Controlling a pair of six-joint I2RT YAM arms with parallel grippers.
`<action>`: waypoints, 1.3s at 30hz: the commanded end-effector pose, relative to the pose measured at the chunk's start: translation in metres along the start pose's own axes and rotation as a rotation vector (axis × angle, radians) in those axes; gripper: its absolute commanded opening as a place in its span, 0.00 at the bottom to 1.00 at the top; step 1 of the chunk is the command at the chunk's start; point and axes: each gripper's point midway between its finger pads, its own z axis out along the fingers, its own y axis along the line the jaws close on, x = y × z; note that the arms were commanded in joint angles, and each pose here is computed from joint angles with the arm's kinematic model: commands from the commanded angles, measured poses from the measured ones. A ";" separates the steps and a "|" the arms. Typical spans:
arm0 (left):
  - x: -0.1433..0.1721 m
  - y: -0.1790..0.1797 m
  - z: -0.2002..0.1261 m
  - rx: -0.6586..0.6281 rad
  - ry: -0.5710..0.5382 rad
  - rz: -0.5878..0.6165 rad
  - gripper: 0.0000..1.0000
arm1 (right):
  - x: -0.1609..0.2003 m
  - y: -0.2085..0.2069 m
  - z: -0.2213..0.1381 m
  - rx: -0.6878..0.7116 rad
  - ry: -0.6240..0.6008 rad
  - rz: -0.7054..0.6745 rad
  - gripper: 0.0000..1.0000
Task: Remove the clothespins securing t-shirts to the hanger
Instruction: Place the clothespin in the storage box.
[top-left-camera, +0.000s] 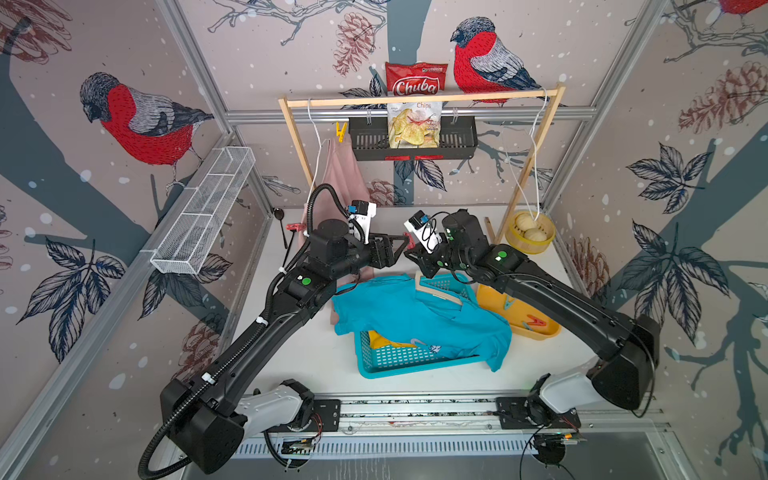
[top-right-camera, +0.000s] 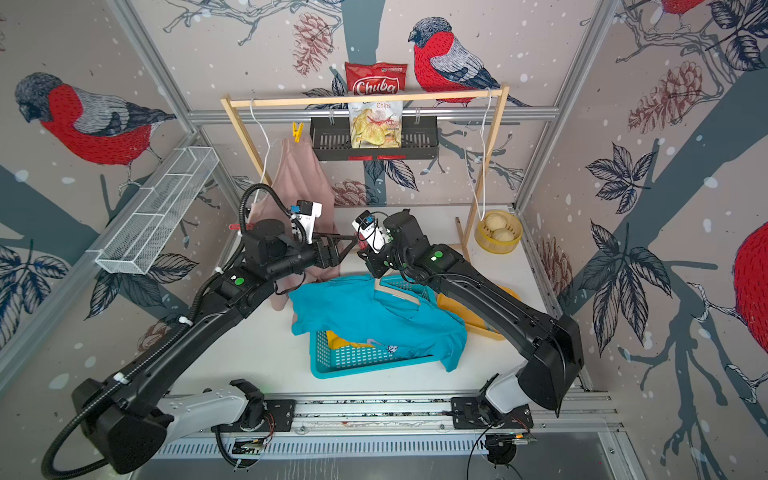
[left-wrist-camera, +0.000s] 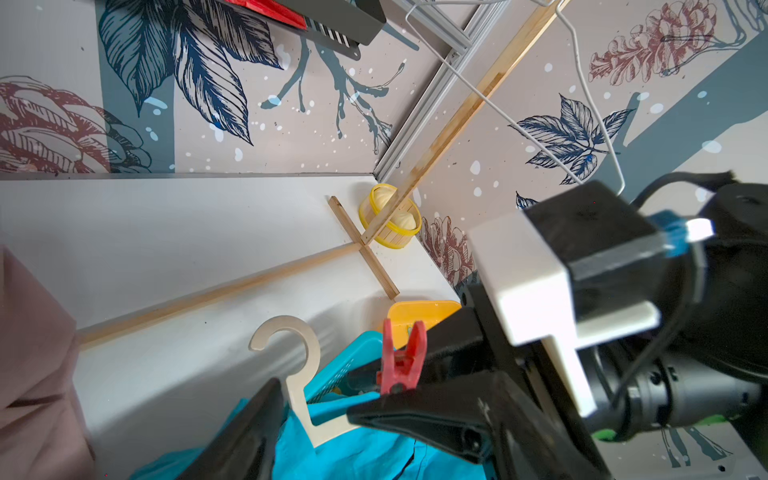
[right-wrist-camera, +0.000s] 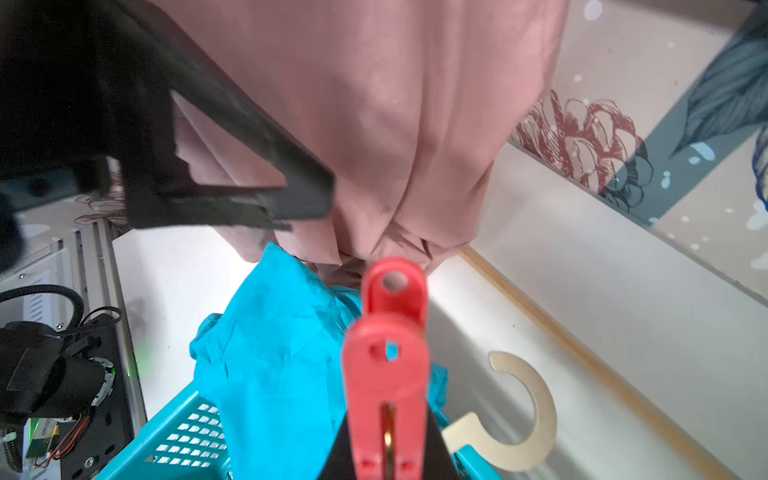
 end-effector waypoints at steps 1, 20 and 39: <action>-0.016 0.006 -0.005 -0.051 -0.061 0.068 0.77 | 0.016 -0.023 -0.011 0.073 0.016 0.098 0.00; 0.033 0.055 0.056 -0.143 0.122 0.090 0.65 | 0.222 -0.184 -0.140 0.640 0.132 0.831 0.12; 0.095 0.068 0.101 -0.325 0.333 0.169 0.44 | 0.180 -0.152 -0.121 0.464 -0.001 0.805 0.64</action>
